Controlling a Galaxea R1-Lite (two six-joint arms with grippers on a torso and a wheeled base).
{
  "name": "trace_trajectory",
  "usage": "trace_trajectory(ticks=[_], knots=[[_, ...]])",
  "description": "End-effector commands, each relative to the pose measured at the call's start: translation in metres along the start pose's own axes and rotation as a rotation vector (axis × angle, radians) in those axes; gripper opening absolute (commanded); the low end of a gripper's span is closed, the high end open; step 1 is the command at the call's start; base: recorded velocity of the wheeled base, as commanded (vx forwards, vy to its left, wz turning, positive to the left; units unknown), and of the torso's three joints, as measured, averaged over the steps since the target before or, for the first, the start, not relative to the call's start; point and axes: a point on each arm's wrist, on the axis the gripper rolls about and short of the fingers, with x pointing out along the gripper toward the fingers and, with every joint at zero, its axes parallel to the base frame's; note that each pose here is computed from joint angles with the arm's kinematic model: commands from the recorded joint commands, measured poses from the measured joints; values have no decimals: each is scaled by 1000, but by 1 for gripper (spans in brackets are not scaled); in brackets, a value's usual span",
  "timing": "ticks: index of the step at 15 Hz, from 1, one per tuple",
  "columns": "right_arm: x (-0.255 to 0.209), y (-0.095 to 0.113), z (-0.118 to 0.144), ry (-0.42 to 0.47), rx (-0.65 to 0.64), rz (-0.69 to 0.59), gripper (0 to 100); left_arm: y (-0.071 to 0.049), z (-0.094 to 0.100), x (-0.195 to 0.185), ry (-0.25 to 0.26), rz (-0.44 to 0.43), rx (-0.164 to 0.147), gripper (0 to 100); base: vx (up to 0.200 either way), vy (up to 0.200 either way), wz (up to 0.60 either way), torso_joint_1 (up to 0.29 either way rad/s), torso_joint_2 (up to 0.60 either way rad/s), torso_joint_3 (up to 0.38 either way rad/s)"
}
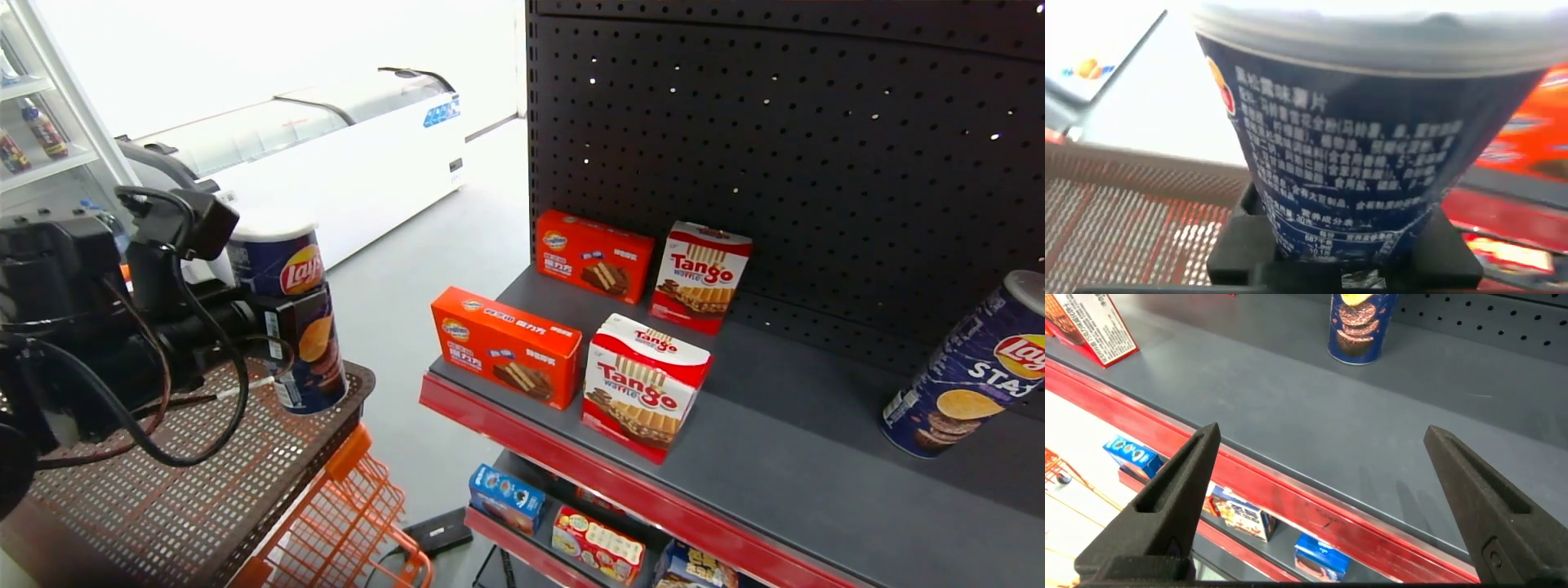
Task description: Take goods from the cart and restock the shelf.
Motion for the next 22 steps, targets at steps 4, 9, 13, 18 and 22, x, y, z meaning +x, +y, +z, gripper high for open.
trace_trajectory(ticks=[4, 9, 13, 18, 22], knots=[[0, 0, 0, 1, 0, 1, 100, -46, 33, -39, -46, -191, 38, 0, 0, 0, 0, 0, 0, 0], [0, 0, 0, 1, 0, 1, 100, -60, 25, -47, -46, -279, 116, 0, 0, 0, 0, 0, 0, 0], [0, 0, 0, 0, -2, 2, 100, -72, 27, -58, -92, -343, 123, 0, 0, 0, 0, 0, 0, 0], [0, 0, 0, 1, -2, 2, 100, -81, 33, -67, -121, -385, 113, 0, 0, 0, 0, 0, 0, 0], [0, 0, 0, 1, 1, 1, 100, -94, 35, -98, -141, -479, 61, 0, 0, 0, 0, 0, 0, 0]])
